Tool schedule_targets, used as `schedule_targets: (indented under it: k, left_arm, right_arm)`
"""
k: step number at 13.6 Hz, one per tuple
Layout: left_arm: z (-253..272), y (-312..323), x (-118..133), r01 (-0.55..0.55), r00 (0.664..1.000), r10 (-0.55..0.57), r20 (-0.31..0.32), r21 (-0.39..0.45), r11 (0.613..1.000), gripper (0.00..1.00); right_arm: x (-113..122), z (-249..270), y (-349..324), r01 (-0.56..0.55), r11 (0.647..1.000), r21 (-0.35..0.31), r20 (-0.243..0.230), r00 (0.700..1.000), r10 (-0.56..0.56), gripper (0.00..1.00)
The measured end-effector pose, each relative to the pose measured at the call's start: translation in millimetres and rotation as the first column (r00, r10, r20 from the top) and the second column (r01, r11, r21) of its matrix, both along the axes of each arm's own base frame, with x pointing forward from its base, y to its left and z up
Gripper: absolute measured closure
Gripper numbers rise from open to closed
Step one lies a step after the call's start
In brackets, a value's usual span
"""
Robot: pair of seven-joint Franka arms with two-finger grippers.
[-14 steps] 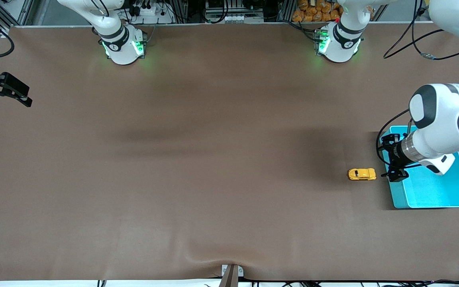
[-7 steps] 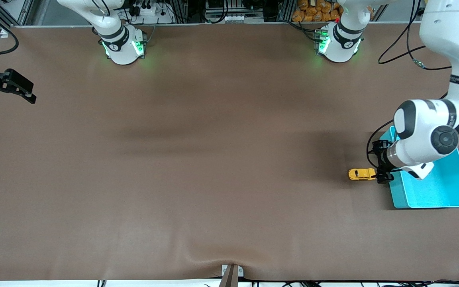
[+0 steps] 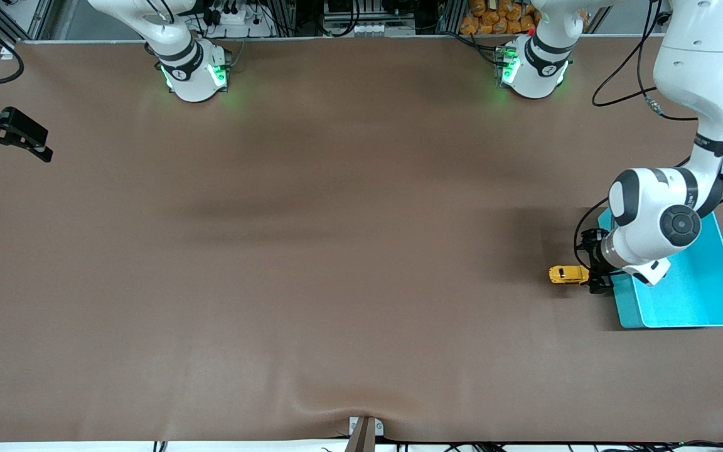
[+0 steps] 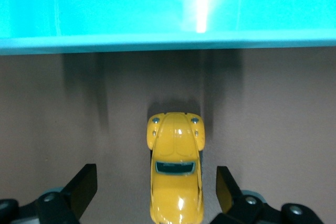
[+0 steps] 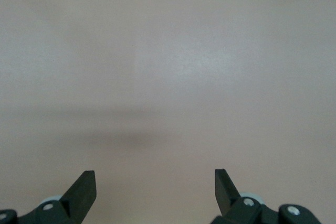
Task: Wind and store yellow beetle car
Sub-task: 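Lower the left gripper onto the yellow car and close it, then lift the car with the left gripper and carry it over the bin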
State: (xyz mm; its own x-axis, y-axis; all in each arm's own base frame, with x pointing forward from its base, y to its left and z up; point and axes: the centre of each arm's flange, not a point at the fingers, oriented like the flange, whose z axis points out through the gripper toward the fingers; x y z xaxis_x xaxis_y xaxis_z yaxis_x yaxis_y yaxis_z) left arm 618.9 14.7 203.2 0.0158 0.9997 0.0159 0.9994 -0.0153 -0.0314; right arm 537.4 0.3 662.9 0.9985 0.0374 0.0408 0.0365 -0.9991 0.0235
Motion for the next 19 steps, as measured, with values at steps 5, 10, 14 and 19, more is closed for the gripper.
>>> schedule_targets:
  k: [5, 10, 14, 19]
  left_arm:
    - [-18, -4, 0, 0.008, 1.0, -0.008, 0.012, -0.005, 1.0, 0.07]
    - [-13, -10, 5, 0.017, 0.999, -0.017, 0.036, -0.007, 1.0, 0.55]
    - [38, -14, 13, 0.025, 0.998, -0.025, 0.057, 0.001, 1.0, 0.55]
    - [147, -23, 6, 0.07, 0.997, -0.071, 0.036, 0.028, 0.997, 0.55]
  right_arm:
    - [0, 0, 0, 0.001, 1.0, 0.0, 0.0, 1.0, -0.001, 0.0]
    - [-2, 0, -6, 0.01, 1.0, 0.001, -0.007, 1.0, -0.01, 0.0]
    - [-3, 2, -6, 0.012, 1.0, 0.001, -0.008, 1.0, -0.012, 0.0]
    - [-3, 1, -6, 0.012, 1.0, 0.001, -0.009, 1.0, -0.012, 0.0]
